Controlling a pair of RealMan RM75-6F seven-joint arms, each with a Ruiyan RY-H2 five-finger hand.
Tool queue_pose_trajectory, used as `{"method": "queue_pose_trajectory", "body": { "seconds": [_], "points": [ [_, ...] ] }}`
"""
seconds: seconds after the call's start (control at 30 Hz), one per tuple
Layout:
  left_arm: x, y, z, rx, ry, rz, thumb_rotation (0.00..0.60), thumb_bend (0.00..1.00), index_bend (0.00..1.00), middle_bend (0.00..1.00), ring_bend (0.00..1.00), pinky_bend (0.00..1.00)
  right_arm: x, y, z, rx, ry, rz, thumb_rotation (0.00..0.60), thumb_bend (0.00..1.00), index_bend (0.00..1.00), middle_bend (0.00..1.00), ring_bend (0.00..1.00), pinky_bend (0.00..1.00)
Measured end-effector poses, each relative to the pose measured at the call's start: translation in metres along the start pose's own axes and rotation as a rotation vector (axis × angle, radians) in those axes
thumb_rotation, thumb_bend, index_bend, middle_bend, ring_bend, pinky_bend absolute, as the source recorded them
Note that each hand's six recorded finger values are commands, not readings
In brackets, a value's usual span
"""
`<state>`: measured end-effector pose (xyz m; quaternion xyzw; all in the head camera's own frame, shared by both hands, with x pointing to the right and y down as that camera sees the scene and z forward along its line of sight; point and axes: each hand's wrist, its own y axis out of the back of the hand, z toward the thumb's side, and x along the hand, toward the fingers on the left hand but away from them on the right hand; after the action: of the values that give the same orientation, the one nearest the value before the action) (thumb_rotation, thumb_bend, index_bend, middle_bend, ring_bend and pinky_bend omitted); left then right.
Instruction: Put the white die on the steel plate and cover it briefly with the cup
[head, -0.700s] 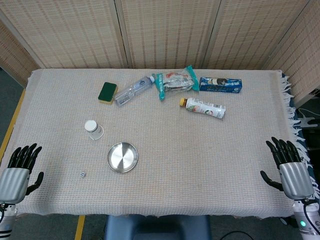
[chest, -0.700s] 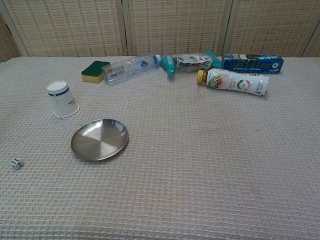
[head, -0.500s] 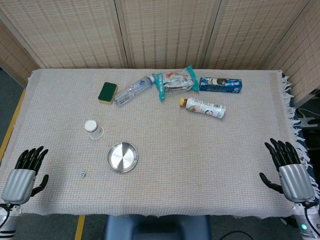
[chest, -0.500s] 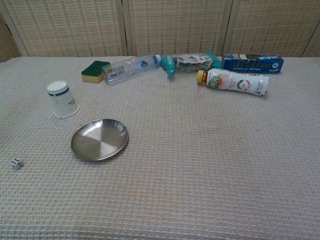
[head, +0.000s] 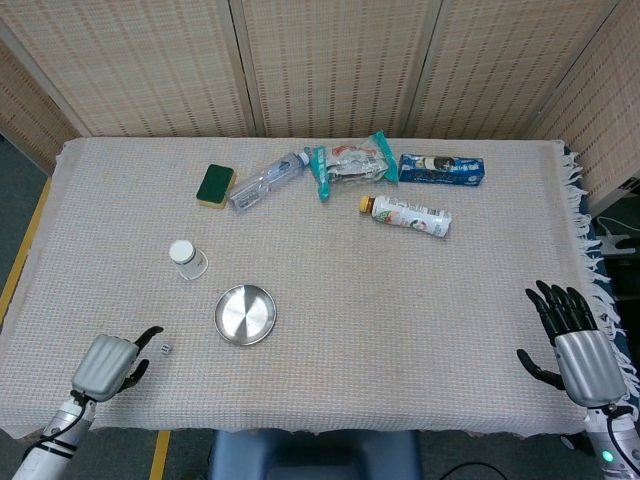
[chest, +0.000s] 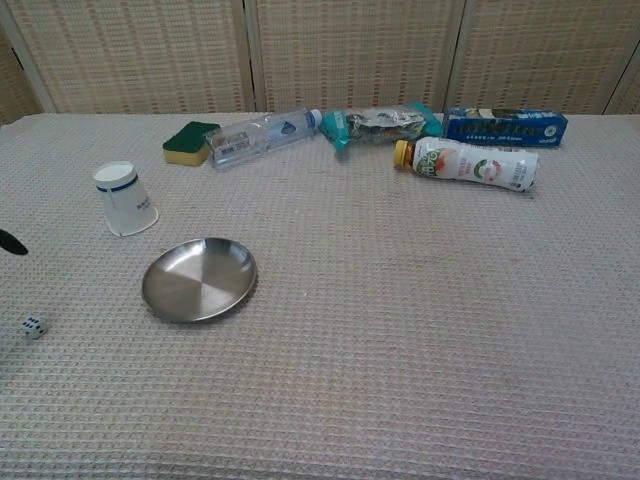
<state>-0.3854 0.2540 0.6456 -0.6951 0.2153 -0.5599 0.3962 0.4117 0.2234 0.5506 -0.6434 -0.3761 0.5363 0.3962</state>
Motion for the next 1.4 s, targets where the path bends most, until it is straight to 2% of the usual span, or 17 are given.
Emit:
{"method": "queue_pose_trajectory", "body": {
  "seconds": [0.2,0.4,0.67,0.93,1.23,1.4],
  "points": [
    [0.017,-0.015,0.012,0.023,-0.025,-0.022,0.6,0.44,0.31,0.95,0.87,0.87,-0.001,0.002,-0.004,-0.004,-0.013,0.003,0.536,0.19,0.0,0.0,0.0,0.0],
    [0.025,-0.026,0.013,0.039,-0.025,-0.019,0.6,0.44,0.36,0.98,0.9,0.89,0.0,0.004,-0.005,-0.007,-0.019,0.001,0.534,0.19,0.0,0.0,0.0,0.0],
    [0.033,-0.043,0.009,0.045,-0.005,-0.027,0.6,0.43,0.37,0.98,0.9,0.89,0.001,0.005,-0.005,-0.009,-0.018,-0.001,0.535,0.19,0.0,0.0,0.0,0.0],
    [0.036,-0.05,0.003,0.055,0.009,-0.037,0.6,0.44,0.39,0.99,0.9,0.89,0.0,0.004,-0.005,-0.007,-0.024,0.008,0.534,0.19,0.0,0.0,0.0,0.0],
    [0.038,-0.05,0.002,0.058,0.003,-0.02,0.6,0.44,0.49,1.0,0.9,0.9,-0.001,0.002,-0.006,-0.001,-0.033,0.018,0.534,0.19,0.0,0.0,0.0,0.0],
    [0.039,-0.051,0.002,0.055,-0.001,-0.015,0.6,0.44,0.49,1.0,0.9,0.9,-0.001,0.001,-0.006,0.0,-0.035,0.026,0.534,0.19,0.0,0.0,0.0,0.0]
  ]
}}
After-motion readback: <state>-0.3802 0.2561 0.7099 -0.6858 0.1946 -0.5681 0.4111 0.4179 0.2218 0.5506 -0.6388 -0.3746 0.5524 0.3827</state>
